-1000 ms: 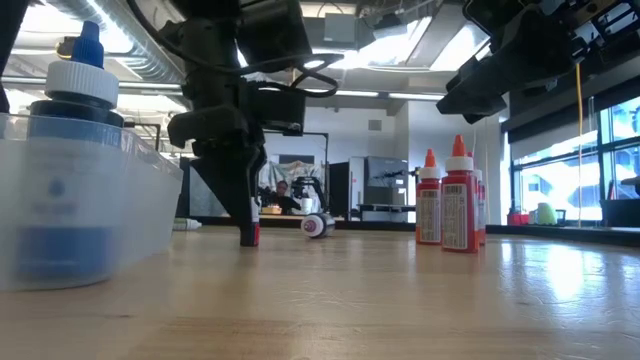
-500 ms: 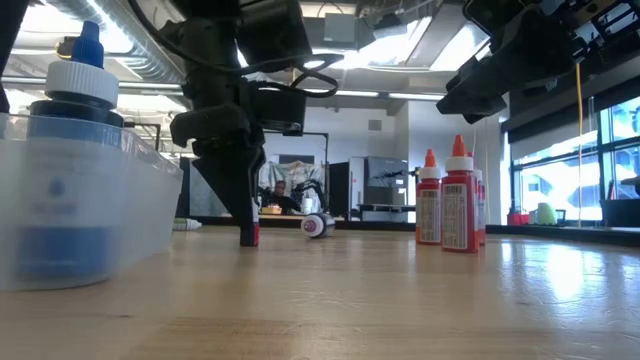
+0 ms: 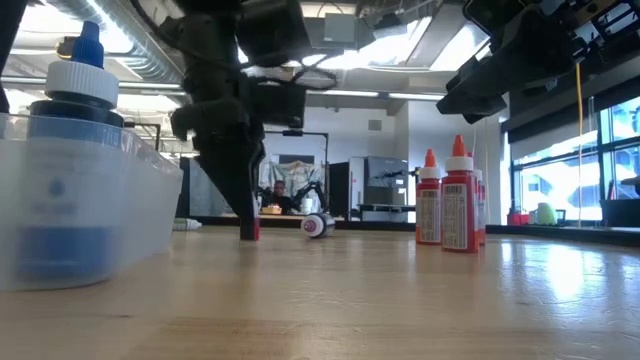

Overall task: Pick & Place food coloring
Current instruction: Put the small red food coloring bottle into the bin

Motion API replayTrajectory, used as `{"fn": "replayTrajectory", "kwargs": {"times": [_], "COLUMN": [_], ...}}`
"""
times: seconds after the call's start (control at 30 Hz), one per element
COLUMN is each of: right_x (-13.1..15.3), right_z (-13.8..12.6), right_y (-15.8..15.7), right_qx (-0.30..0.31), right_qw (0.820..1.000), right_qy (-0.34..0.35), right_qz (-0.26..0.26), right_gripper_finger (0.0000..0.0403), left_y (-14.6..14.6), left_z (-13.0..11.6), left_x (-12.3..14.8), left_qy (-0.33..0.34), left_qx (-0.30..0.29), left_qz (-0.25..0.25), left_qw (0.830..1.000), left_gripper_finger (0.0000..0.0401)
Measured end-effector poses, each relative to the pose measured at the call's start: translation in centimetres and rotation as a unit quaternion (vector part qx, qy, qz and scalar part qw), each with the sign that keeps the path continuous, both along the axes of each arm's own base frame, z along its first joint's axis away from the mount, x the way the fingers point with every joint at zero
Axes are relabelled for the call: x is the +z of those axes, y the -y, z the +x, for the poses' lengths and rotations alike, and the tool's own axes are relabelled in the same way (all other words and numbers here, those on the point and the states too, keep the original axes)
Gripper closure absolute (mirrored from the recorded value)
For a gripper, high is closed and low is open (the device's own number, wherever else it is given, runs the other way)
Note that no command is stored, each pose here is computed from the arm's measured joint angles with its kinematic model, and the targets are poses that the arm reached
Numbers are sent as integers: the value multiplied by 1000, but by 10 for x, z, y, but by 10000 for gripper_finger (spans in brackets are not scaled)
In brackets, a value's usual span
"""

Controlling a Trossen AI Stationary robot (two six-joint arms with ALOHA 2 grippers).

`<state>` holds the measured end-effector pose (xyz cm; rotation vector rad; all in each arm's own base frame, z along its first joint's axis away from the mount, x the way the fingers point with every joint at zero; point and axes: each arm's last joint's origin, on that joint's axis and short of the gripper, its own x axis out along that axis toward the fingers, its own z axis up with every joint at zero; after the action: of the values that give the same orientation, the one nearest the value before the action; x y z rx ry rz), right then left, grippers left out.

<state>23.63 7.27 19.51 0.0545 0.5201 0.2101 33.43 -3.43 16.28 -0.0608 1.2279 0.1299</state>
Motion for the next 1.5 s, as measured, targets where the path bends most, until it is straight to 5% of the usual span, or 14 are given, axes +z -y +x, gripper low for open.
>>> {"fn": "replayTrajectory", "kwargs": {"times": [0.27, 0.57, 1.07, 1.5], "right_x": [0, -2, -2, -1], "right_z": [0, -1, -1, -1], "right_y": [0, 0, 0, 0], "right_qx": [0, -1, -2, -8], "right_qw": [1000, 1000, 1000, 1000], "right_qy": [-3, -10, -11, -11], "right_qz": [-1, -3, 0, 10], "right_gripper_finger": [246, 246, 246, 246], "left_y": [8, 36, 103, 109], "left_z": [-2, -43, -86, -93], "left_x": [64, 108, 96, 75], "left_qy": [24, 14, -43, -18], "left_qx": [0, 109, 250, 248], "left_qz": [-2, -33, -12, -29], "left_qw": [1000, 993, 967, 968], "left_gripper_finger": [326, 327, 327, 328]}}
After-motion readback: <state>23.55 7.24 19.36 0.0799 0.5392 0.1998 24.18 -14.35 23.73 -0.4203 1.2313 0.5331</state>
